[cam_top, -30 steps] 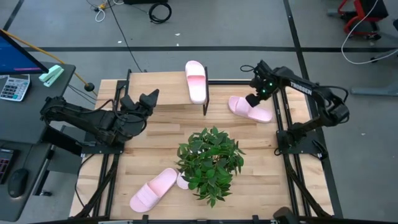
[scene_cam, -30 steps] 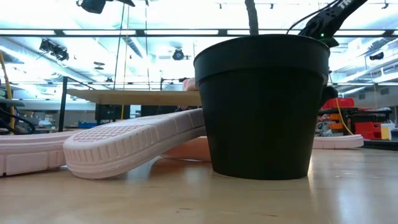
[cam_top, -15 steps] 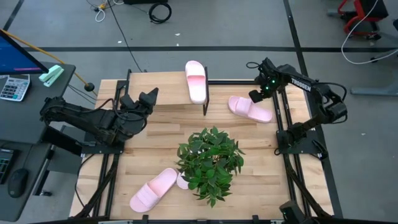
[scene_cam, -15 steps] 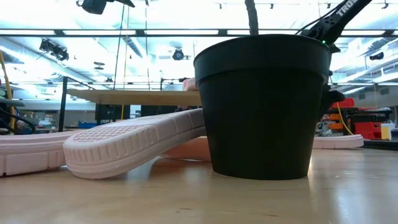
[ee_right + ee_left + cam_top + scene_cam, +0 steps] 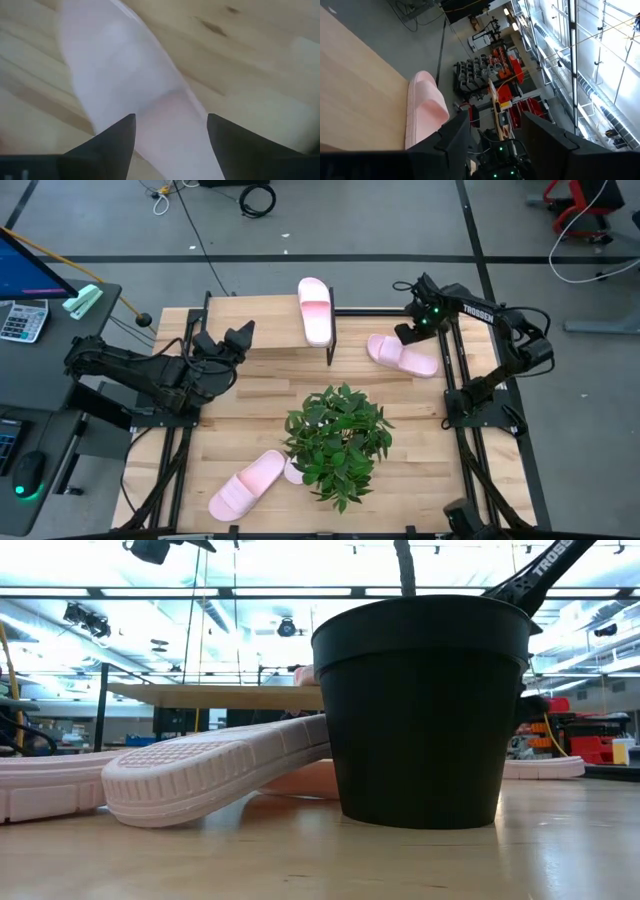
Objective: Pick and place slides into the shelf
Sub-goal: Put the pink slide on the shelf
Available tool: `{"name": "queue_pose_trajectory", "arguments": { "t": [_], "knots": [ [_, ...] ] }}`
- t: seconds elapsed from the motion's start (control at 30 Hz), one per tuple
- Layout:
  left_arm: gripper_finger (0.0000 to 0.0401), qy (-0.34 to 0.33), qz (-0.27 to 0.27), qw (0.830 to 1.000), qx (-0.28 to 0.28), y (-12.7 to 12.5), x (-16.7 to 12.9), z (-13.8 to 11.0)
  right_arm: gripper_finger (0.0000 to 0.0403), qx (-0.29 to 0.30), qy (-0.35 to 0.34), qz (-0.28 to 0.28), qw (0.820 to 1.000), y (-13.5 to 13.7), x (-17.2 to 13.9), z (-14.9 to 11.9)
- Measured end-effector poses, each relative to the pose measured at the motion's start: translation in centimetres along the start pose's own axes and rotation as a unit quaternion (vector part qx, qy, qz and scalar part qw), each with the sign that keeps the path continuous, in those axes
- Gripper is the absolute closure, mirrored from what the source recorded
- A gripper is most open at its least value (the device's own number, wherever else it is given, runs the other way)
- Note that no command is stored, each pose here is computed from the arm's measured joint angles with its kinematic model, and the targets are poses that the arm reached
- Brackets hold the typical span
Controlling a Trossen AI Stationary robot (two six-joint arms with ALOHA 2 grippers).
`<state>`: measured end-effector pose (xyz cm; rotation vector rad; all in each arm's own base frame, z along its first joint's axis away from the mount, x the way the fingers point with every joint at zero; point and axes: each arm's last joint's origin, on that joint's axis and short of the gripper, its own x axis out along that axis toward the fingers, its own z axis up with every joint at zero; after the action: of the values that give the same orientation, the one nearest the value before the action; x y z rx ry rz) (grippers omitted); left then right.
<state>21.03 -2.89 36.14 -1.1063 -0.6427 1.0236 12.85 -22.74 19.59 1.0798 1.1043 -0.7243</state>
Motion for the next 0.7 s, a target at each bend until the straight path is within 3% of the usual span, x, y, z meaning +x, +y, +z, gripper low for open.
{"name": "queue_pose_trajectory", "arguments": {
  "t": [0.2,0.57,0.7],
  "knots": [
    [0.0219,0.000,0.000,1.000,-0.001,0.0,0.0,0.0,0.0153,0.060,-0.024,0.067,0.996,0.5,-0.1,0.7],
    [0.0214,0.000,0.000,1.000,-0.002,0.0,0.0,0.0,0.0153,0.133,0.007,0.075,0.988,-0.5,2.3,-1.4],
    [0.0214,0.000,0.000,1.000,-0.001,0.0,0.0,0.0,0.0154,0.163,-0.018,0.115,0.980,-0.6,3.1,-1.7]
  ]
}}
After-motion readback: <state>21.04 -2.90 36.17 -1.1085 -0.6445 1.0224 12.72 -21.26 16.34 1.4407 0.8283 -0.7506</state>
